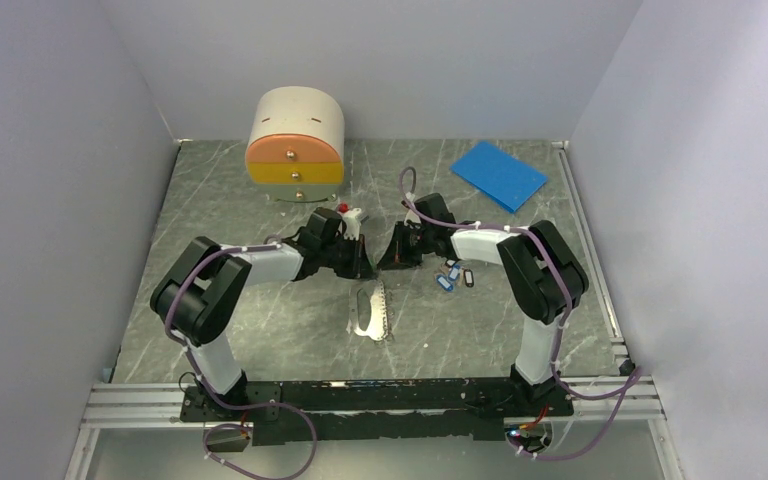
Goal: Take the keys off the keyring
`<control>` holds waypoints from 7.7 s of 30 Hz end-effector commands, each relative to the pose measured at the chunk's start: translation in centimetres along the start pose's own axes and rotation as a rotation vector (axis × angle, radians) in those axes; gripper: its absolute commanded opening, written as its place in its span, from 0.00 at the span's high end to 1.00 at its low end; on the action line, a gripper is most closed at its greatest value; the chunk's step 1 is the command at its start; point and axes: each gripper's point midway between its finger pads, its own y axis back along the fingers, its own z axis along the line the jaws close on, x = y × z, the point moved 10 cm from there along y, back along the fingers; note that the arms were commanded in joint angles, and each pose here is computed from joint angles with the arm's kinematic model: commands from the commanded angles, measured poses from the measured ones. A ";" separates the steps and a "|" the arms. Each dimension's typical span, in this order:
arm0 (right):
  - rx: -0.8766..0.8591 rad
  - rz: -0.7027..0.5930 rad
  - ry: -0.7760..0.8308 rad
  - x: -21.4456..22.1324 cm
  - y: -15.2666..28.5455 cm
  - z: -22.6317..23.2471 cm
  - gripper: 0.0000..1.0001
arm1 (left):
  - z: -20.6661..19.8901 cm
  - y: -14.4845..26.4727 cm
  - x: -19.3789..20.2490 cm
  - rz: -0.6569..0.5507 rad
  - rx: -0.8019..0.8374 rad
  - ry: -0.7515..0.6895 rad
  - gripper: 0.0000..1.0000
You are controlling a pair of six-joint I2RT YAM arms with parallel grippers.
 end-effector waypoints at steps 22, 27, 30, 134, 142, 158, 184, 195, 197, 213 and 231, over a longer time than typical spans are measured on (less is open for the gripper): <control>0.031 -0.092 0.304 1.5 -0.7 1.3 1.00 | -3.4 3.3 -3.5 0.353 -0.166 0.138 0.92; 0.052 -0.103 0.300 1.7 -0.9 0.8 1.00 | -3.6 3.3 -3.6 0.280 -0.134 0.131 0.71; 0.052 -0.103 0.296 1.7 -0.9 0.7 1.00 | -3.5 3.4 -3.5 0.208 -0.126 0.114 0.63; 0.002 -0.115 0.181 1.2 0.1 0.8 1.00 | -1.3 2.5 -3.1 -0.193 -0.191 -0.172 0.67; 0.001 -0.117 0.181 1.2 0.2 0.8 1.00 | -3.8 1.8 -2.2 -0.091 -0.087 -0.200 0.65; -0.002 -0.116 0.185 1.2 0.2 0.9 1.00 | -2.4 -0.8 -1.5 0.031 -0.135 -0.190 0.68; -0.014 -0.130 0.218 1.1 0.7 1.4 1.00 | -0.1 -0.4 -0.8 0.085 -0.380 -0.193 0.78; -0.019 -0.136 0.218 1.1 0.8 1.7 1.00 | -0.9 0.7 -1.1 -0.069 -0.299 -0.272 0.73; -0.019 -0.136 0.218 1.1 0.8 1.7 1.00 | -1.6 1.3 -1.1 -0.119 -0.227 -0.298 0.70; -0.018 -0.140 0.218 1.1 0.9 1.8 1.00 | -3.1 0.1 -1.1 -0.102 -0.104 -0.245 0.68; -0.005 -0.128 0.238 1.1 0.9 1.4 1.00 | -2.3 -0.8 -0.7 -0.056 -0.159 -0.210 0.68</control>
